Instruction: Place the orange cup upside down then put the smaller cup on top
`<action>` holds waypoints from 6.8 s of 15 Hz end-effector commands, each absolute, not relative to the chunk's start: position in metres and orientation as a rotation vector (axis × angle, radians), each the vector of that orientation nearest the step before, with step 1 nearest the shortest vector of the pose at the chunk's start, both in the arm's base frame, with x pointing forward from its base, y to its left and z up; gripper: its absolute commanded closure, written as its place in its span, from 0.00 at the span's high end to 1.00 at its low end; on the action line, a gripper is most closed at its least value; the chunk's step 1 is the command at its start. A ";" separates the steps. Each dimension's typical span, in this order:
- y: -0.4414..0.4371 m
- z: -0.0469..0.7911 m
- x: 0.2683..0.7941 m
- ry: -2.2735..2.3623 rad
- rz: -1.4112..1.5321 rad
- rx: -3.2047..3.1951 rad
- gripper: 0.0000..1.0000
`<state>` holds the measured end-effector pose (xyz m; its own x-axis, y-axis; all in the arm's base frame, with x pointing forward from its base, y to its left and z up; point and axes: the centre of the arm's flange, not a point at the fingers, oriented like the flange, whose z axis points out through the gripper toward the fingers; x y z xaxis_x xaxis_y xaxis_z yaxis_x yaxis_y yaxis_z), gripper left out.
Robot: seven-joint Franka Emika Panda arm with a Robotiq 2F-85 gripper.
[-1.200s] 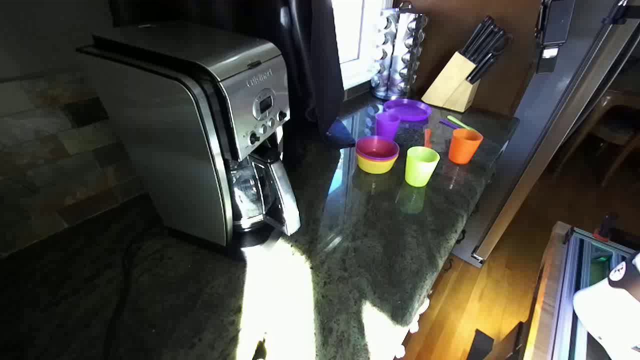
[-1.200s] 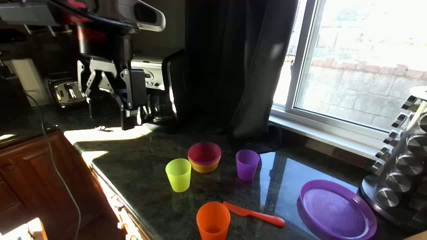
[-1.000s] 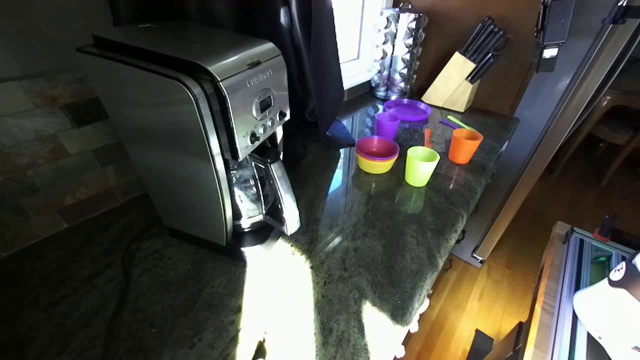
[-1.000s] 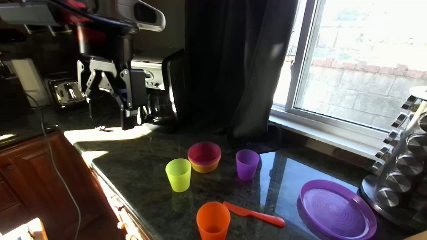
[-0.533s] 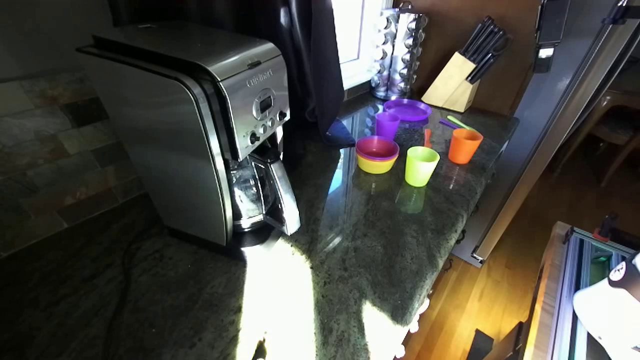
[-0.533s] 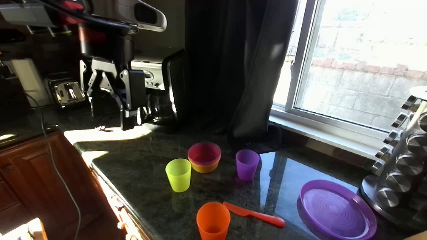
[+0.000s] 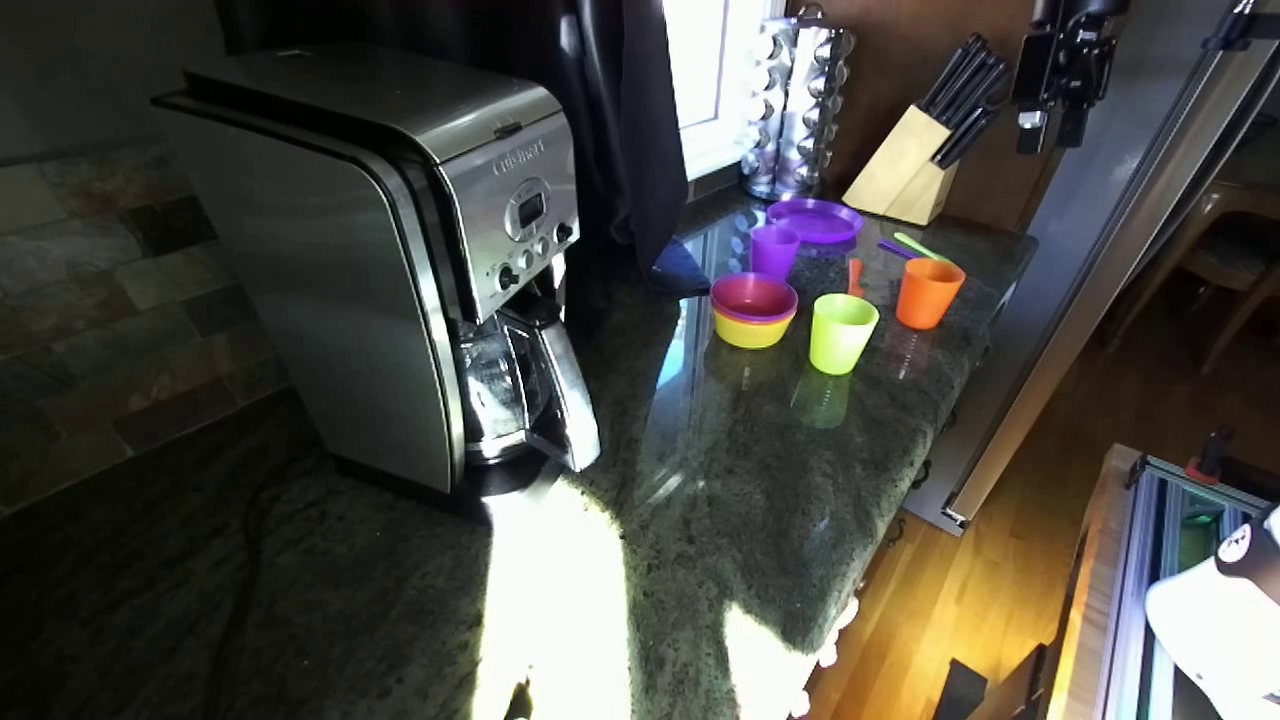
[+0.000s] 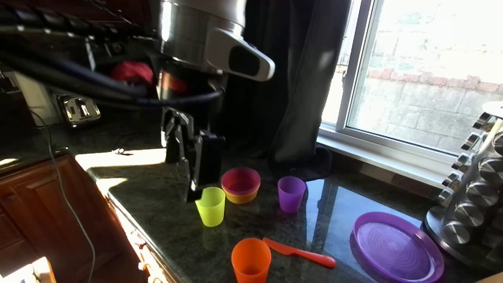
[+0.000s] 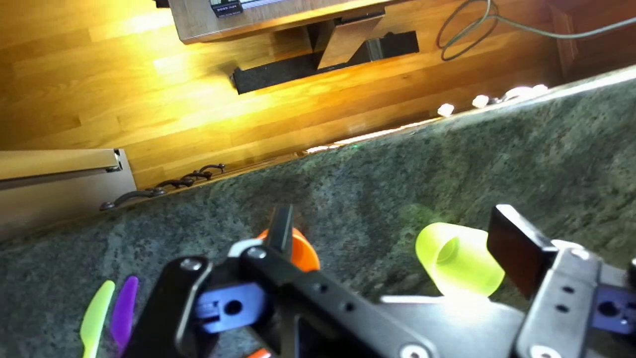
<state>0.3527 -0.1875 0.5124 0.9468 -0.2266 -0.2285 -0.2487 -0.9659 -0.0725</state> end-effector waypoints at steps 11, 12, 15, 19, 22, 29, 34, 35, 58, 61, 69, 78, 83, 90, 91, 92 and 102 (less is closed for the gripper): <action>-0.299 0.419 0.370 1.059 0.269 -2.588 1.00; -0.303 0.415 0.374 1.094 0.267 -2.559 1.00; -0.307 0.410 0.380 1.126 0.275 -2.535 1.00; -0.332 0.392 0.399 1.213 0.358 -2.447 1.00; -0.348 0.374 0.403 1.252 0.421 -2.365 1.00; -0.387 0.317 0.413 1.389 0.524 -2.198 1.00; -0.395 0.287 0.429 1.405 0.556 -2.058 1.00; -0.394 0.282 0.432 1.407 0.573 -2.037 1.00; -0.374 0.217 0.439 1.456 1.010 -1.992 1.00; -0.371 0.213 0.436 1.444 1.035 -1.984 1.00; -0.363 0.195 0.442 1.413 1.061 -1.969 0.63; -0.343 0.222 0.434 1.477 0.860 -2.078 0.43; -0.326 0.259 0.431 1.607 0.527 -2.203 0.43; -0.304 0.288 0.428 1.854 0.053 -2.330 0.43; -0.300 0.290 0.426 1.884 0.015 -2.335 0.43; -0.297 0.291 0.424 1.917 -0.004 -2.342 0.43; -0.292 0.286 0.408 2.114 0.060 -2.400 0.43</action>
